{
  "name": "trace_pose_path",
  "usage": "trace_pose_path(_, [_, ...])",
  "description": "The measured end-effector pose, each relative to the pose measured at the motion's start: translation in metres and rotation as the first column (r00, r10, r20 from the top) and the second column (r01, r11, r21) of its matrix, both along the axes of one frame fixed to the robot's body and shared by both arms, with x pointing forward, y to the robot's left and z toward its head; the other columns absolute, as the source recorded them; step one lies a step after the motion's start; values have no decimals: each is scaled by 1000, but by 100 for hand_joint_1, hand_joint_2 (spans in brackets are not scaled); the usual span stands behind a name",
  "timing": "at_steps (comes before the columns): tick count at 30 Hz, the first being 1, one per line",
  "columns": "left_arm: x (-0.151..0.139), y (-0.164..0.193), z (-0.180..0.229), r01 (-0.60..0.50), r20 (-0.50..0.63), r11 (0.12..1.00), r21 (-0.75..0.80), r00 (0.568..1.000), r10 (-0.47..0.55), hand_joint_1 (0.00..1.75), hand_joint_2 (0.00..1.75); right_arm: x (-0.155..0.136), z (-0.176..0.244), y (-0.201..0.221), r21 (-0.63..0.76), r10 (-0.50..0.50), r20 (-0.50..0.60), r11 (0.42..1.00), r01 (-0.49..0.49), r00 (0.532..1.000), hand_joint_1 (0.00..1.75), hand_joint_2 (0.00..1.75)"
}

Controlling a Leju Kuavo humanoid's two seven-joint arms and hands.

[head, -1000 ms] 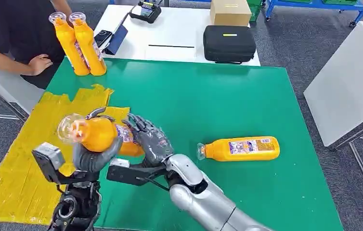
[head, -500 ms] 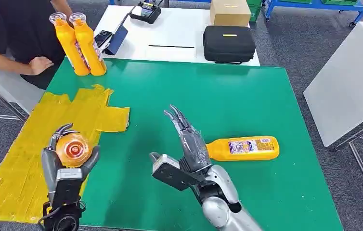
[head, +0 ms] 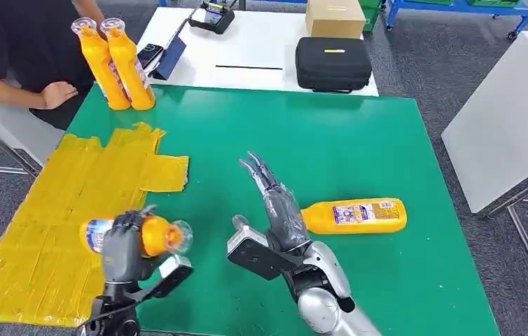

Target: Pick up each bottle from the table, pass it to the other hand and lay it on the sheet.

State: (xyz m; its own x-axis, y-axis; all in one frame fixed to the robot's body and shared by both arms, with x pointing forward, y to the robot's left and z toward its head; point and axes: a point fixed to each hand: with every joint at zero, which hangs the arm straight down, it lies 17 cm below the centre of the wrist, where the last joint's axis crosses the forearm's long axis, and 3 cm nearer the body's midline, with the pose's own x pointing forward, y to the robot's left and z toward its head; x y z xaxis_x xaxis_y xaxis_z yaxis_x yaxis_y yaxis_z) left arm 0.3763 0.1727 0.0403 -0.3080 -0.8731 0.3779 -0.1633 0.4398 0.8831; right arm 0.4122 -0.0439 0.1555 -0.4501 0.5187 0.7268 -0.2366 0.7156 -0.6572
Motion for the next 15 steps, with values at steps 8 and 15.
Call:
trace_pose_path(8, [6, 0, -37, -17, -96, 995, 94, 995, 26, 0, 0, 1, 2, 0, 8, 3, -2, 1000, -3, 1000, 0, 0])
trace_pose_path(15, [18, 11, -67, -83, -187, 978, 190, 975, 119, 0, 0, 5, 8, 3, 10, 19, 3, 1000, -19, 1000, 0, 0])
